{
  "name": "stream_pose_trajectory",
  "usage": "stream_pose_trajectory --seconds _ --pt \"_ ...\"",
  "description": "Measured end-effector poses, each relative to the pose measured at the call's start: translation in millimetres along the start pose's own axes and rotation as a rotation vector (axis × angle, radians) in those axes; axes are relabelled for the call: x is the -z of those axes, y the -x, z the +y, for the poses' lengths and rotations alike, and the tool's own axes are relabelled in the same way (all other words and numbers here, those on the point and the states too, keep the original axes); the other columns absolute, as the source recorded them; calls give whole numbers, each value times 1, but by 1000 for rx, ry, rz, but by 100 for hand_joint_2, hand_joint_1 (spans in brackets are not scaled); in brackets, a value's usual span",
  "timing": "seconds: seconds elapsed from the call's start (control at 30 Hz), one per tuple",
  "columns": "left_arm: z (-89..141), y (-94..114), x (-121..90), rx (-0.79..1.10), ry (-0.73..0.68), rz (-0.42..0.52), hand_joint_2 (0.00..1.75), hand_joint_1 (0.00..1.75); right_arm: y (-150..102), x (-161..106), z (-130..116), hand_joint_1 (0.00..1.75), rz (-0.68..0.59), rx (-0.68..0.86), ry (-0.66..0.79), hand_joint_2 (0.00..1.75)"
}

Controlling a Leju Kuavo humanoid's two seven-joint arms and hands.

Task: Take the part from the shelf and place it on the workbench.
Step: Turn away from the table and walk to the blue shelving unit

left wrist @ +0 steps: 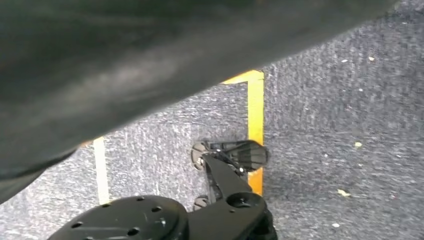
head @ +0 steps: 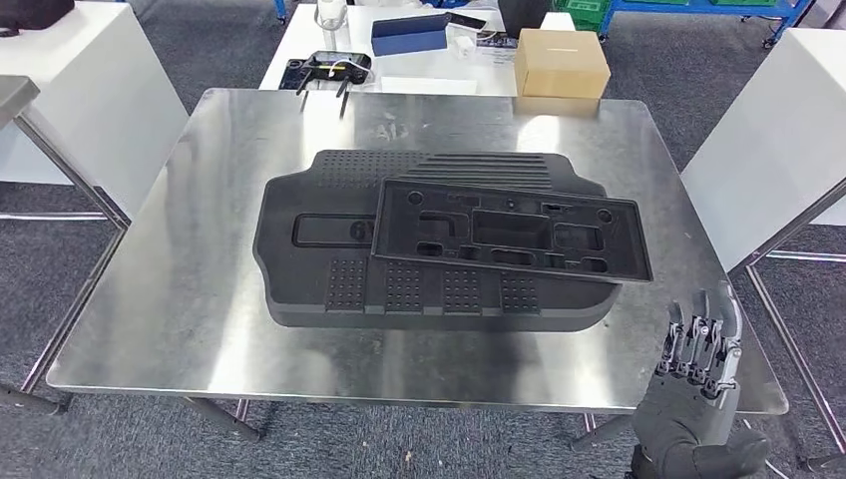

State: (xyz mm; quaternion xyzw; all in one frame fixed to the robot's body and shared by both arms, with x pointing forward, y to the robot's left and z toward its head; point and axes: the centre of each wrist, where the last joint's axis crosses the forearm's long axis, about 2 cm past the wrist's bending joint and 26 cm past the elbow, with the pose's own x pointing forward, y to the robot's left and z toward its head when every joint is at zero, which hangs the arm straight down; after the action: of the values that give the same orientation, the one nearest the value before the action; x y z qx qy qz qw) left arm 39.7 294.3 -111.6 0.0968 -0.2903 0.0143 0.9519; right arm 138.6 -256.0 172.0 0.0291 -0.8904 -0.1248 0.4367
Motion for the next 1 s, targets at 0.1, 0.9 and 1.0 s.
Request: stream_pose_trajectory --seconds 0.1,0.9,1.0 --pt "-1 0 0 -1 1 3 0 0 0 0 0 0 -3 -14 5 0" --pt "-4 1 -1 -40 19 21 0 0 3 -2 -1 0 -25 -68 11 0" --pt "-5 0 -1 -43 22 20 0 0 3 -2 -1 0 -27 -72 12 0"
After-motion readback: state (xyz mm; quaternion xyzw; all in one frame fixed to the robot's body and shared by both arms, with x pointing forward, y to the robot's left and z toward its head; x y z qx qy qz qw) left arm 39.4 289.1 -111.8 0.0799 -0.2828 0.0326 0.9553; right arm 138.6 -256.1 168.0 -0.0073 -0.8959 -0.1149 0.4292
